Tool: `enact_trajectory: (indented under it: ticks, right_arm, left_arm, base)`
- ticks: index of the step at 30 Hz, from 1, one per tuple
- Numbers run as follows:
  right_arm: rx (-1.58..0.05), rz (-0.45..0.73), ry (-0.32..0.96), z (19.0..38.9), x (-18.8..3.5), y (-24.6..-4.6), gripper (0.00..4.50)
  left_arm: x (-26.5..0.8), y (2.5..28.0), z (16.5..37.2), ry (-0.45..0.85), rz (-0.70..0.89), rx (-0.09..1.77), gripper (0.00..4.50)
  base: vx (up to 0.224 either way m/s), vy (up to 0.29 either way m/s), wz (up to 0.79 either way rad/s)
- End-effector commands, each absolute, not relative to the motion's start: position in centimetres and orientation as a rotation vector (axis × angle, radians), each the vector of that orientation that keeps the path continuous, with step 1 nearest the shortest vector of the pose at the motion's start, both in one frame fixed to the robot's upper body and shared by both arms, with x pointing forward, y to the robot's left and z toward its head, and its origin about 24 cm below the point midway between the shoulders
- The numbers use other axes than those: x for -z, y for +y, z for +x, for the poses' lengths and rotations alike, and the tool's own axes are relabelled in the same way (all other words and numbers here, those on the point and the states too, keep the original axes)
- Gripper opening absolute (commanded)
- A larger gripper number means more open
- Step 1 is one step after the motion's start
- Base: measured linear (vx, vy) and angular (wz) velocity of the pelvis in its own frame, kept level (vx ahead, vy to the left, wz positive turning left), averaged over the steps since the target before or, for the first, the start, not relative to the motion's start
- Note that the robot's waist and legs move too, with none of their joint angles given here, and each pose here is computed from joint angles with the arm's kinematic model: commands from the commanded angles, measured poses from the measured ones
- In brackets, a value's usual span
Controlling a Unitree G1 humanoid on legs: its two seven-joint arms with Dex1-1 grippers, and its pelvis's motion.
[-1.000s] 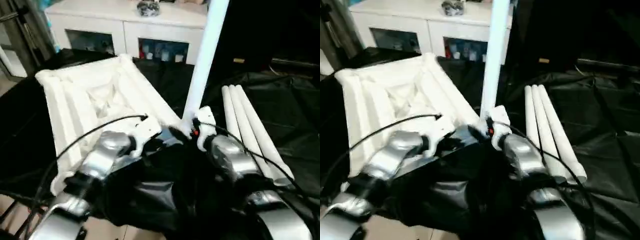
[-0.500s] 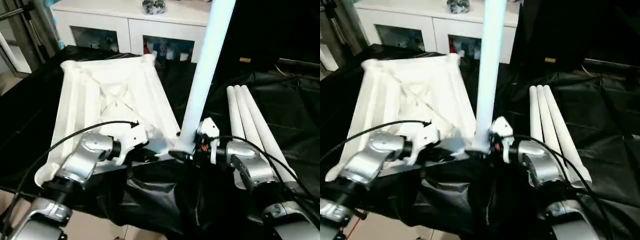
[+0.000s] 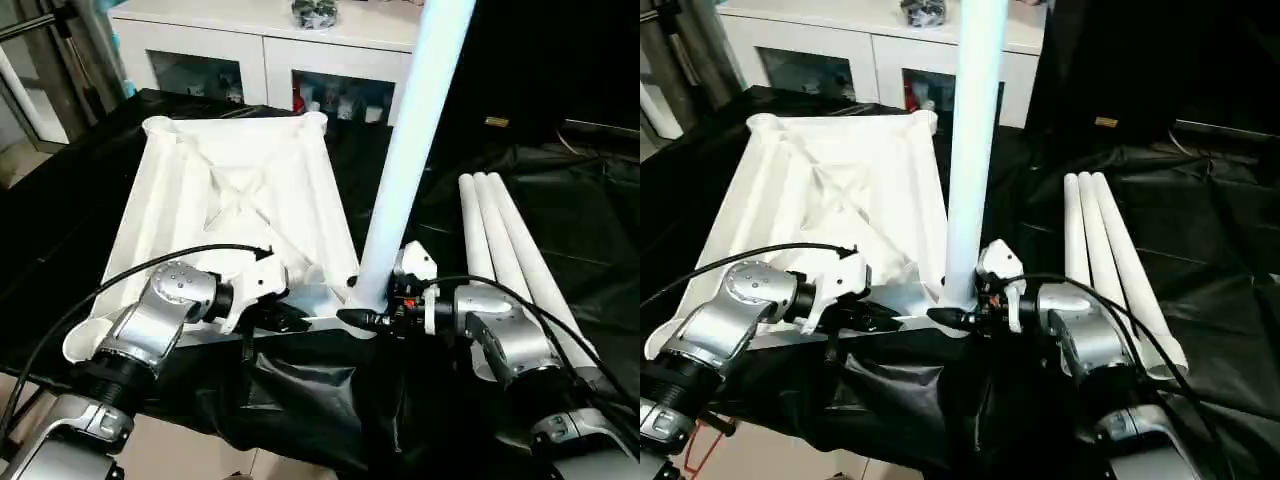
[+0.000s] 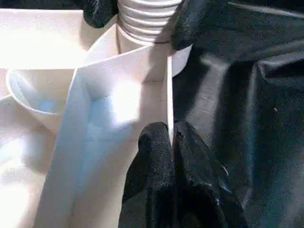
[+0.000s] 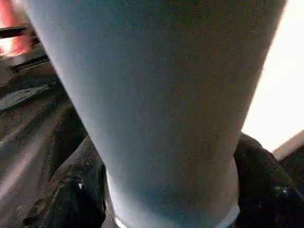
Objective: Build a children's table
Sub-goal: Rotate leg to tighten
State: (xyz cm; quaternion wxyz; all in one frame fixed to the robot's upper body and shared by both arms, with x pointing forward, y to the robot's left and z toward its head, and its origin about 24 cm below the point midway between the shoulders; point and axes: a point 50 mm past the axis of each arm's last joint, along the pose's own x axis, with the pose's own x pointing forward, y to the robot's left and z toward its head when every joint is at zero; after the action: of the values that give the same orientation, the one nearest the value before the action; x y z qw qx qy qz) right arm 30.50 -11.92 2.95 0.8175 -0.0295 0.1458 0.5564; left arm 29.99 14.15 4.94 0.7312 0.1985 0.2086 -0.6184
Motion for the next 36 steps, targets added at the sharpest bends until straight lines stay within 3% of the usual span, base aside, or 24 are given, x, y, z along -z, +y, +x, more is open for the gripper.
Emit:
enact_trajectory:
  ticks: [1,4,7,11,13,15,18,19,25,36]
  right_arm:
    - [-1.065,-0.085,0.408,30.7,-1.0,-11.2,2.84]
    - [-0.857,-0.118,0.460,31.5,0.2,-11.3,2.83]
    - [-0.637,-0.032,0.486,32.4,0.7,-10.6,2.80]
    - [-0.516,-0.015,0.501,32.9,0.9,-9.8,2.79]
    - [-0.535,-0.011,0.477,33.0,0.7,-8.6,2.79]
    - [-0.567,0.044,0.461,33.0,0.5,-7.6,3.49]
    - [-0.571,0.088,0.456,33.1,0.3,-7.3,3.56]
    - [-0.576,0.072,0.449,33.2,0.2,-7.3,3.84]
    - [-0.757,0.012,0.363,33.1,-0.9,-8.1,3.91]
    - [-1.156,-0.087,0.303,31.2,-2.4,-10.9,3.91]
  left_arm:
    - [-4.7,11.7,30.0,0.427,0.424,1.389,0.00]
    - [-4.7,10.5,31.0,0.406,0.405,1.274,0.00]
    - [-4.7,8.6,31.8,0.404,0.374,1.169,0.00]
    - [-4.8,7.0,32.1,0.393,0.364,1.125,0.00]
    - [-4.8,6.0,31.9,0.379,0.367,1.130,0.00]
    - [-4.9,5.1,31.5,0.367,0.365,1.161,0.00]
    - [-4.9,4.8,31.3,0.364,0.366,1.176,0.00]
    - [-4.8,4.9,31.2,0.366,0.363,1.183,0.00]
    - [-4.8,6.7,30.3,0.332,0.387,1.312,0.00]
    - [-4.5,10.6,30.3,0.397,0.414,1.374,0.00]
  base:
    - [0.000,0.000,0.00]
    - [0.000,0.000,0.00]
    - [0.000,0.000,0.00]
    - [0.000,0.000,0.00]
    - [0.000,0.000,0.00]
    - [0.000,0.000,0.00]
    - [0.000,0.000,0.00]
    - [0.000,0.000,0.00]
    - [0.000,0.000,0.00]
    - [0.000,0.000,0.00]
